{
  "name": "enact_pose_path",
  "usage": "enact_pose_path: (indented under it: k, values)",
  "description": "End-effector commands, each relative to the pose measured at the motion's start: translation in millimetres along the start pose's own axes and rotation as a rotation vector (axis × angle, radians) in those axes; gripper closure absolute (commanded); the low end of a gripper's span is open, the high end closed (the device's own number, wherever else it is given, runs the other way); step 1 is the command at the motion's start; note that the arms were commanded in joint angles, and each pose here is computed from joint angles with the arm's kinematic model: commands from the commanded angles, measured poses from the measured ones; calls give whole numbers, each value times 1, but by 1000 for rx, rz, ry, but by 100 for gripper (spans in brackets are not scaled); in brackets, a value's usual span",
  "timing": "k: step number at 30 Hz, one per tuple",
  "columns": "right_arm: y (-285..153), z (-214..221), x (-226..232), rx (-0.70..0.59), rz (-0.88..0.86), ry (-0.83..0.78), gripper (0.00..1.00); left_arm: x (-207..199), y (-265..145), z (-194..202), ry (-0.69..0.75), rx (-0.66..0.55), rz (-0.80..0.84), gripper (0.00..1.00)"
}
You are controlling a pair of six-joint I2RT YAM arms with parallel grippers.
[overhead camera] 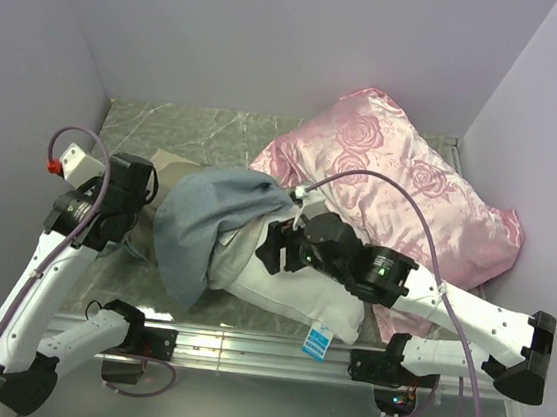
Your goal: Remove the pillowcase from the pillow
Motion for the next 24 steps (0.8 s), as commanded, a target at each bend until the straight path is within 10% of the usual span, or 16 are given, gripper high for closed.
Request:
enact_pose_path:
  k: [1, 12, 18, 24]
  values:
    - [1, 20, -10, 38, 86, -153, 24, -20, -6, -22, -40, -92, 85, 100]
    - [48, 59, -20, 177, 337, -310, 25, -37, -6, -28, -10, -61, 162, 100]
    - [61, 57, -24, 141, 514, -281, 100, -39, -14, -44, -17, -96, 185, 100]
    - [2, 2, -8, -57, 523, -120, 100, -42, -12, -75, -30, -192, 141, 100]
Point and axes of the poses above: each gripper's point midway between its finger pads, its own y axis out along the fingers, its own x axis along the line the jaws close on, z = x × y, the point moved 10 cm from there along -y, back along the fingers, and after that the axes turned 7 degrees about y, right-handed, at the moved point
